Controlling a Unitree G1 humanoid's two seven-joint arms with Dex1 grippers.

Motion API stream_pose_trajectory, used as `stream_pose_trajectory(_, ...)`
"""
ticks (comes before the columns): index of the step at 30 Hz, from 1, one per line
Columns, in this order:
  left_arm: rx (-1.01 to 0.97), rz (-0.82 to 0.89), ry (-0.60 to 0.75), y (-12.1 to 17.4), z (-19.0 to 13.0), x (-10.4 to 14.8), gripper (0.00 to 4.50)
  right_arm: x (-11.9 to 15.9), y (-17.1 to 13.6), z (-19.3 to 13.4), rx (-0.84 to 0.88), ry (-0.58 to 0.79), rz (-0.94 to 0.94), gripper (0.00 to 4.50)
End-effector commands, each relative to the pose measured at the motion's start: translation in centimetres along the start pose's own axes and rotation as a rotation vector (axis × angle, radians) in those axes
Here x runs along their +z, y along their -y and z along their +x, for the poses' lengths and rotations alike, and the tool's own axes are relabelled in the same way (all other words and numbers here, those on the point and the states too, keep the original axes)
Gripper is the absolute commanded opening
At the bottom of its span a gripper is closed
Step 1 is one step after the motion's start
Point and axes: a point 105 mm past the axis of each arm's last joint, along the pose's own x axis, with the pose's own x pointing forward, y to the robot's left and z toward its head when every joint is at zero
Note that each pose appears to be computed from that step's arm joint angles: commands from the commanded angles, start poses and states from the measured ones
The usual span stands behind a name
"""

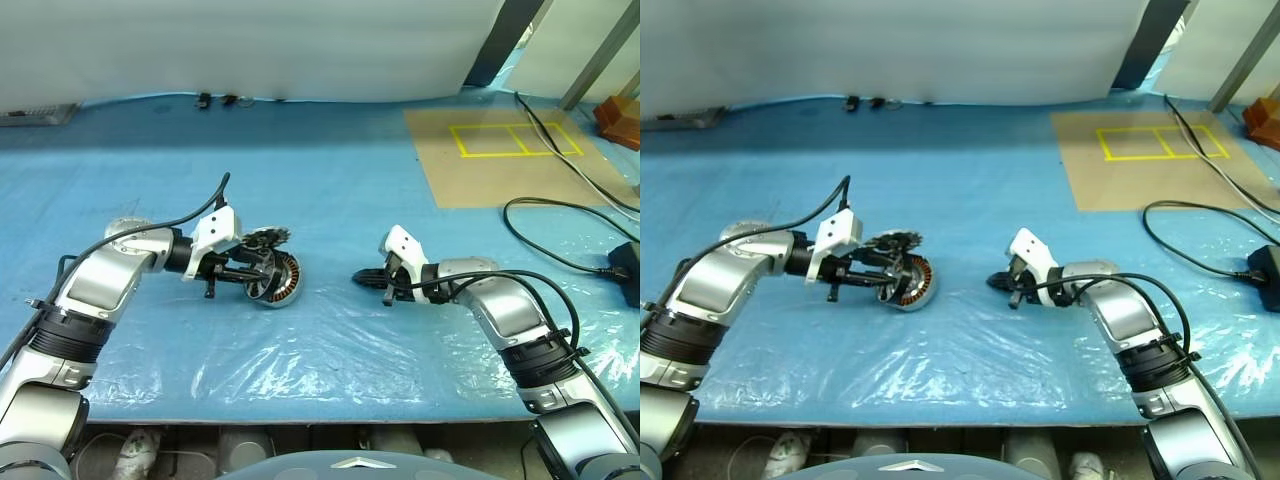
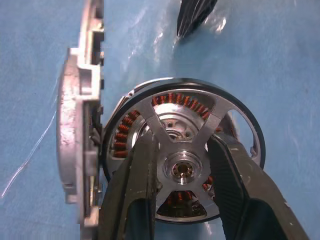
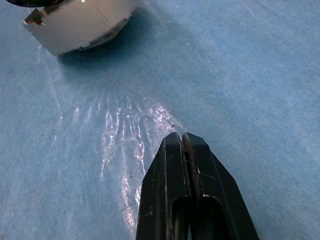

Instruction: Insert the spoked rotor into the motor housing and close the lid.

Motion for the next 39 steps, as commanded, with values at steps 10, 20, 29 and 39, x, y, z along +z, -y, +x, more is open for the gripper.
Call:
stream_pose_trajectory(10, 0.080, -0.019, 0.036, -1.5, 0.4, 0.6, 3.46, 1.7, -0.3, -0.4, 0.000, 0.022, -0.037, 0.00)
stream_pose_trajectory(20, 0.025, -0.092, 0.221, 0.3, -1.7, 4.2, 3.46, 2.3, -0.6, -1.1, 0.028, 0.075, -0.024, 0.00)
stream_pose_trajectory(29, 0.341, -0.225, 0.367, -2.3, -7.0, 4.2, 3.46, 8.4, 1.5, 0.3, 0.027, 0.331, 0.039, 0.00)
stream_pose_trajectory(39, 0.533, -0.361, 0.508, -3.4, -7.7, 4.6, 3.46, 14.5, 1.0, 6.1, 0.057, 0.444, 0.001, 0.00)
